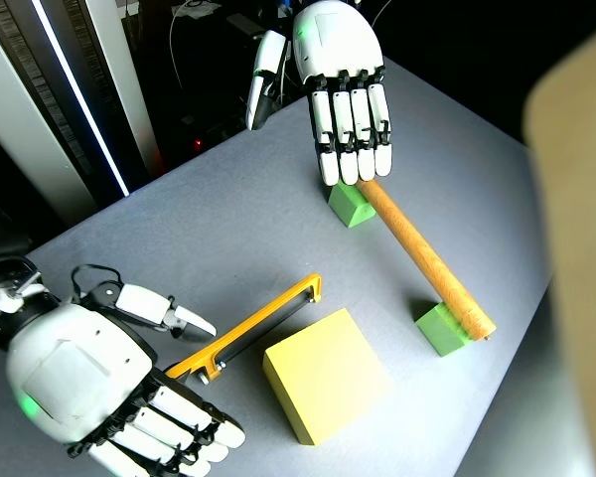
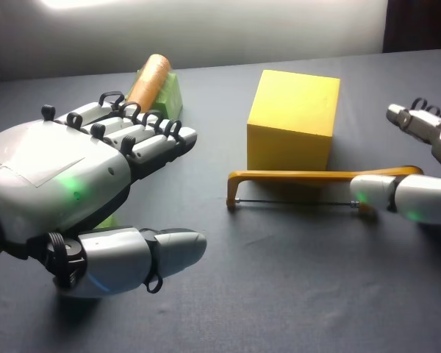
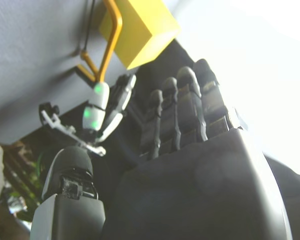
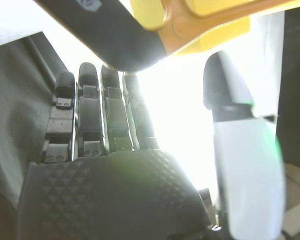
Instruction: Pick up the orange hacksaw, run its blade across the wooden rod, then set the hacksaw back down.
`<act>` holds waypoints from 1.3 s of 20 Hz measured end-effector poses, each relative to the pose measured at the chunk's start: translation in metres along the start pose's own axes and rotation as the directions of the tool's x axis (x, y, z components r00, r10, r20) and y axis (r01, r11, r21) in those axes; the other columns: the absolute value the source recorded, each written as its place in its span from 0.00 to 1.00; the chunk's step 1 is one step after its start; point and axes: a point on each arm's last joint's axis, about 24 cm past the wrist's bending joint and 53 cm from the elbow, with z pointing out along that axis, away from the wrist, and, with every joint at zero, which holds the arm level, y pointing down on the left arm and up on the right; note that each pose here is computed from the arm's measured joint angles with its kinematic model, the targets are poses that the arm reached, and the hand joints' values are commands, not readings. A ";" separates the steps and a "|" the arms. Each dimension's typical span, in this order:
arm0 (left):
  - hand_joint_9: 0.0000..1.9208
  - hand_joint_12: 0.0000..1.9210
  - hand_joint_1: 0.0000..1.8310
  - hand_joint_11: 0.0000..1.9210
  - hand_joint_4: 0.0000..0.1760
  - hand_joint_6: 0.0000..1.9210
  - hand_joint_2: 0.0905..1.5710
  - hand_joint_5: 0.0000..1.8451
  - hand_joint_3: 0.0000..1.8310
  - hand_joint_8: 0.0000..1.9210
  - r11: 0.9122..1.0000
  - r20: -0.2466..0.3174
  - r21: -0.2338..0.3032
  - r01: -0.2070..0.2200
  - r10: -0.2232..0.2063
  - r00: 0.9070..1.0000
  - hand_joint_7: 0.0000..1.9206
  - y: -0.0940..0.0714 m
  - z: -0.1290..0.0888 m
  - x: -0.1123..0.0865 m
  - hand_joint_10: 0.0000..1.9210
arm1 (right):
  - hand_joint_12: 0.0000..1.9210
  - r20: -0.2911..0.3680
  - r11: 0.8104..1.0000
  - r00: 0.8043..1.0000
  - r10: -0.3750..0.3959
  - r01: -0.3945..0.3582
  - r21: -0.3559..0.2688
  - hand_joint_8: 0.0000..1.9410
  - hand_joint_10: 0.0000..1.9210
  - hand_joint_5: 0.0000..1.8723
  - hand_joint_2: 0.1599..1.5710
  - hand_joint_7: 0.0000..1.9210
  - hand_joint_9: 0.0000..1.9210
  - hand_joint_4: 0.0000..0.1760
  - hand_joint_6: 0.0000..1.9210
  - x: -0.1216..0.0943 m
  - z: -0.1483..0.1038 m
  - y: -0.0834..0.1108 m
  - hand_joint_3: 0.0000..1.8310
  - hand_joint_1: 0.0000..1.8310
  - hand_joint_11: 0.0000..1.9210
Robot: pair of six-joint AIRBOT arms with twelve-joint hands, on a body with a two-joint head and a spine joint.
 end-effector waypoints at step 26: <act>0.06 0.16 0.00 0.00 0.00 0.00 0.77 0.08 0.00 0.00 1.000 0.000 0.016 0.011 -0.011 1.000 0.07 -0.001 0.008 0.007 0.00 | 0.26 -0.023 0.963 0.965 -0.261 0.259 -0.079 0.01 0.01 0.12 0.44 0.15 0.14 0.00 0.01 -0.042 -0.031 0.034 0.00 0.18 0.00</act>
